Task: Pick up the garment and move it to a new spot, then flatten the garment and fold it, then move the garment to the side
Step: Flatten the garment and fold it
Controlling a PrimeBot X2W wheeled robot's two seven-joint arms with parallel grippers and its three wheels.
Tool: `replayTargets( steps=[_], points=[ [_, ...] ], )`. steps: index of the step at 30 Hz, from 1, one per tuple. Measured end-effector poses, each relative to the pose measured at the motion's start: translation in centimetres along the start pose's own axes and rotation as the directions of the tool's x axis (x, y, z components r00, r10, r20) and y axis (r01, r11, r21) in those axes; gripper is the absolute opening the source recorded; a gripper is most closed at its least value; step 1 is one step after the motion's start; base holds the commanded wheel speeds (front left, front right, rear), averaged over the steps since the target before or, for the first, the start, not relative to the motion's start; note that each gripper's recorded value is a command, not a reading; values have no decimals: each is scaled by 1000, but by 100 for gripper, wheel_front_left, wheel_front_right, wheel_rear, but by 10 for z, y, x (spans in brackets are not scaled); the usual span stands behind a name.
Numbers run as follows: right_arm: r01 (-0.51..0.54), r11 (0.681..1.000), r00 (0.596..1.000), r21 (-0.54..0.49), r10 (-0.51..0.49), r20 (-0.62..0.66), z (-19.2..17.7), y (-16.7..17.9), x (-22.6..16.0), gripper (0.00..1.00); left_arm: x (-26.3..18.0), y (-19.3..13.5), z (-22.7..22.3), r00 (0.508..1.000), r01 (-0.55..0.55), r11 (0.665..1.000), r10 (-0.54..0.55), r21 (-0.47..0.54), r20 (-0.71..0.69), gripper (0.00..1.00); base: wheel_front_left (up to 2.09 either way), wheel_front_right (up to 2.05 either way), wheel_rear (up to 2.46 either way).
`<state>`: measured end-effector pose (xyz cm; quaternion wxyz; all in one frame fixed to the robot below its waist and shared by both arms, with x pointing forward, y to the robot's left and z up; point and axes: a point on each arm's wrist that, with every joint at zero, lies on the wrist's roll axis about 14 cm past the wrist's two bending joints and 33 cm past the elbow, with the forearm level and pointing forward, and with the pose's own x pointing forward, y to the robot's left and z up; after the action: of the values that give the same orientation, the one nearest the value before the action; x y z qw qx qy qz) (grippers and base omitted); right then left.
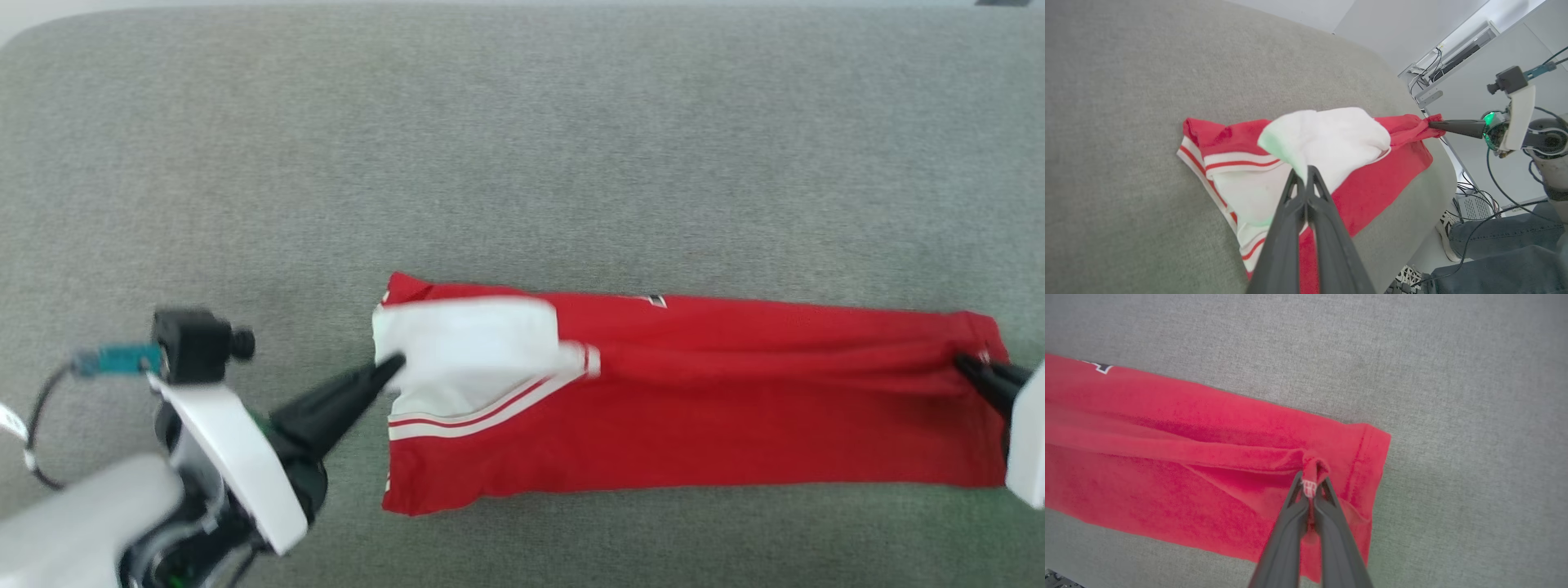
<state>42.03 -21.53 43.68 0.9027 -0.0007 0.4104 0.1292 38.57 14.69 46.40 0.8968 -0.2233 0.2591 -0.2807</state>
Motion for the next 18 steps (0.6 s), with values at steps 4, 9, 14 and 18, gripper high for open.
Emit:
replayTargets(
  steps=[4,9,14,18],
  points=[
    [15,1000,1000,18,-15,-17,-12,0,1,0,-4,5,-26,999,-24,999,23,-26,-26,0,0,0,0],
    [39,998,999,40,-38,-18,-20,-6,12,0,2,21,-44,996,-71,997,71,0,-53,0,0,0,0],
    [33,997,999,69,-33,6,-20,-3,23,0,17,26,-54,995,-85,996,85,-4,-60,0,0,0,0],
    [26,995,999,96,-29,29,-15,-3,23,100,20,30,-58,993,-95,995,96,17,-67,48,0,0,0]
  ],
)
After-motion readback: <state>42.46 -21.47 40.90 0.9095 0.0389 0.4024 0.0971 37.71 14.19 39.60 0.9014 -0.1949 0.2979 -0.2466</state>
